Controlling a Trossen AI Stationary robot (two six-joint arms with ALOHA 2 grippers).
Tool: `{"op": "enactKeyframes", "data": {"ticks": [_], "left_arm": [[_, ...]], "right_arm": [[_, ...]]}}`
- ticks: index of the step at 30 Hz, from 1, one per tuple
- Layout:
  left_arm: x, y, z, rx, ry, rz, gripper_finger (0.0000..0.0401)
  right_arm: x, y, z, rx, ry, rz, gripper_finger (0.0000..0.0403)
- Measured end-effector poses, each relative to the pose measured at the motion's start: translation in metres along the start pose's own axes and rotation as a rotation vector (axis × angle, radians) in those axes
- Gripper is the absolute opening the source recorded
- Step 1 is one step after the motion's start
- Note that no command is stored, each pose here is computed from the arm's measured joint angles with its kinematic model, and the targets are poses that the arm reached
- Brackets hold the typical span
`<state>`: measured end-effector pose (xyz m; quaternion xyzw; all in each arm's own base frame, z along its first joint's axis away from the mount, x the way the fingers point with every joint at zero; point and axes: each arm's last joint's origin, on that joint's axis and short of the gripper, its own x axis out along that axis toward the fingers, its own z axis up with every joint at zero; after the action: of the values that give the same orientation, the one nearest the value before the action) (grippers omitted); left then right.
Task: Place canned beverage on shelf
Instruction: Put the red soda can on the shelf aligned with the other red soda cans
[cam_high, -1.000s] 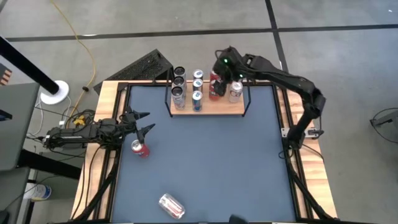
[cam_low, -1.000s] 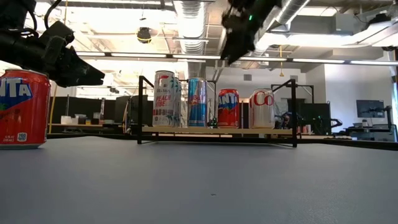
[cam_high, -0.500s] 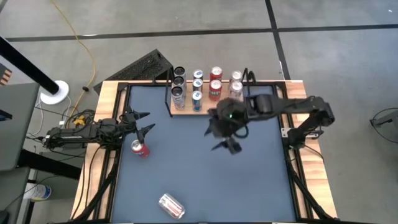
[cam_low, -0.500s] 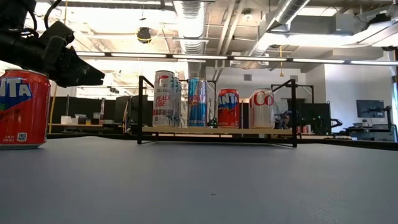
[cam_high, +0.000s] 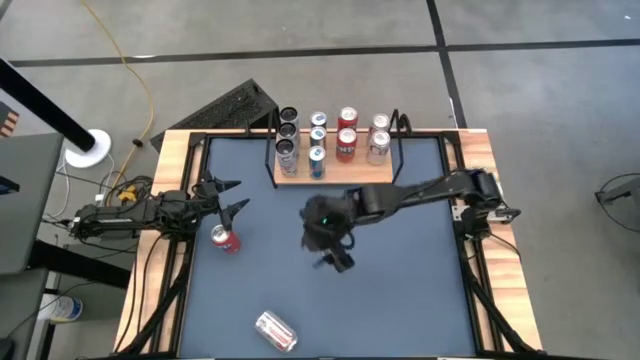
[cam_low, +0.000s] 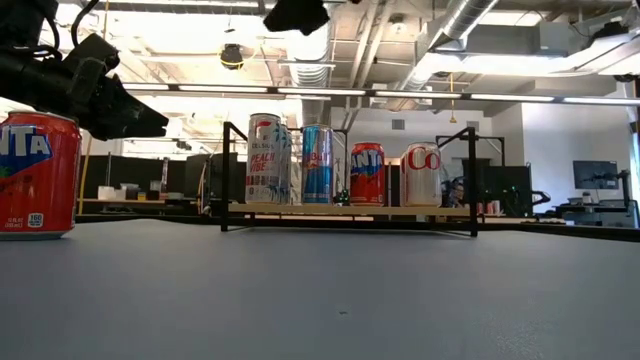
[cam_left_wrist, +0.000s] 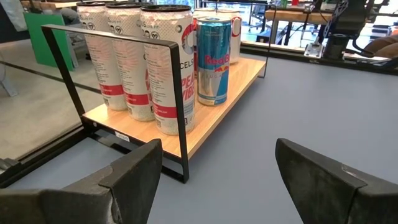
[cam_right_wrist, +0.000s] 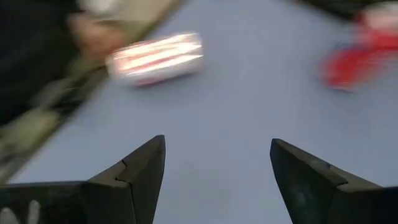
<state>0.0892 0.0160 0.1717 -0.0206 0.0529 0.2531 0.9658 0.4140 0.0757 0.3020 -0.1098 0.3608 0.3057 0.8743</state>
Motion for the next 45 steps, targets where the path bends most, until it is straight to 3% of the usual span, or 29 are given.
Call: {"op": "enactKeyframes", "data": {"ticks": [2, 4, 7, 10, 14, 18, 20, 22, 26, 30, 36, 45], "left_arm": [[0.000, 0.000, 0.000, 0.000, 0.000, 0.000, 0.0300], [0.000, 0.000, 0.000, 0.000, 0.000, 0.000, 0.0300], [0.000, 0.000, 0.000, 0.000, 0.000, 0.000, 0.0300], [0.000, 0.000, 0.000, 0.000, 0.000, 0.000, 0.0300], [0.000, 0.000, 0.000, 0.000, 0.000, 0.000, 0.0300], [0.000, 0.000, 0.000, 0.000, 0.000, 0.000, 0.0300], [0.000, 0.000, 0.000, 0.000, 0.000, 0.000, 0.0300], [0.000, 0.000, 0.000, 0.000, 0.000, 0.000, 0.0300], [0.000, 0.000, 0.000, 0.000, 0.000, 0.000, 0.0300], [0.000, 0.000, 0.000, 0.000, 0.000, 0.000, 0.0300], [0.000, 0.000, 0.000, 0.000, 0.000, 0.000, 0.0300], [0.000, 0.000, 0.000, 0.000, 0.000, 0.000, 0.0300]], "right_arm": [[0.014, 0.014, -0.006, -0.028, 0.026, 0.134, 0.0275], [0.026, 0.028, -0.014, -0.054, 0.059, 0.193, 0.0276], [0.039, 0.049, -0.035, -0.093, 0.107, 0.177, 0.0276], [0.050, 0.065, -0.061, -0.141, 0.059, 0.147, 0.0275], [0.059, 0.076, -0.102, -0.186, -0.123, -0.029, 0.0275], [0.061, 0.067, -0.122, -0.097, -0.563, -0.369, 0.0275], [0.066, 0.059, -0.130, -0.053, -0.701, -0.433, 0.0275], [0.078, 0.047, -0.134, 0.000, -0.735, -0.439, 0.0275], [0.107, 0.023, -0.126, 0.051, -0.754, -0.438, 0.0275], [0.140, 0.004, -0.111, 0.094, -0.772, -0.527, 0.0276], [0.180, -0.023, -0.086, 0.025, -0.745, -0.596, 0.0275], [0.184, -0.072, -0.045, 0.154, -0.678, -0.631, 0.0276]]}}
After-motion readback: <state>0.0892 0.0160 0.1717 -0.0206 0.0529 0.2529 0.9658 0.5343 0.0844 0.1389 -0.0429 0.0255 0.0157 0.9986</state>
